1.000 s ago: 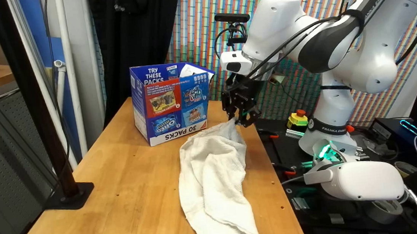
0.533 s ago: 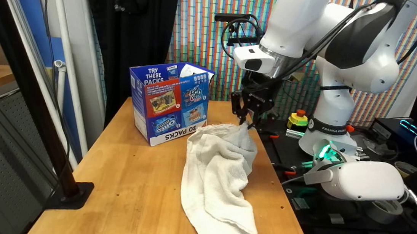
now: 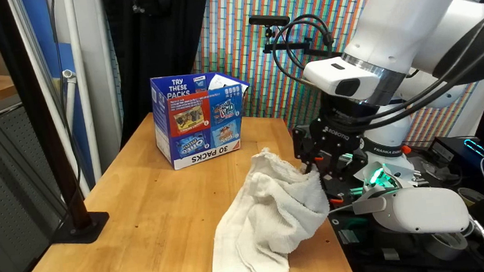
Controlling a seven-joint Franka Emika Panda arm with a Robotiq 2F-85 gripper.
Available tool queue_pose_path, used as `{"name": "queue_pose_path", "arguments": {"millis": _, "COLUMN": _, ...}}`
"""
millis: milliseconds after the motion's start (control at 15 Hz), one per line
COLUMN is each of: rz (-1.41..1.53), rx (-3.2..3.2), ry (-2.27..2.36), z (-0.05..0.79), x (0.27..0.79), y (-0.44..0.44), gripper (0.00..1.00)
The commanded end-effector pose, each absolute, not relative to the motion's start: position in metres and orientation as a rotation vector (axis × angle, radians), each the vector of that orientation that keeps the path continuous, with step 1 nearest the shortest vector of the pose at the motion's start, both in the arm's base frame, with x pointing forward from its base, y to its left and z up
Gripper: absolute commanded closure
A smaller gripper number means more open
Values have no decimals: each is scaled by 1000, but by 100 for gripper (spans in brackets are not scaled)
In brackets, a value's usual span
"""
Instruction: Put the green object on the towel, then fold the towel and put it in the box
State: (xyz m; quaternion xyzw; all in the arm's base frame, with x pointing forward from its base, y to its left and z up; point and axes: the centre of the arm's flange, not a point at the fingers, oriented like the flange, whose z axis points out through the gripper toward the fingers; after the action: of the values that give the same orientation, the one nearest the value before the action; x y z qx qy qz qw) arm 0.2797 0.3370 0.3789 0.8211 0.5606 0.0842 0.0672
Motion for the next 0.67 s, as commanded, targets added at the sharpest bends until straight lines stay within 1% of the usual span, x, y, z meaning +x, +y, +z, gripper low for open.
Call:
{"name": "queue_pose_path", "arguments": {"millis": 0, "rz": 224, "rx": 2486, "ry": 1747, "z": 378, "x": 293, "y": 370, "gripper": 95}}
{"name": "queue_pose_path", "arguments": {"millis": 600, "rz": 165, "rx": 2526, "ry": 1839, "z": 362, "x": 324, "y": 433, "gripper": 95}}
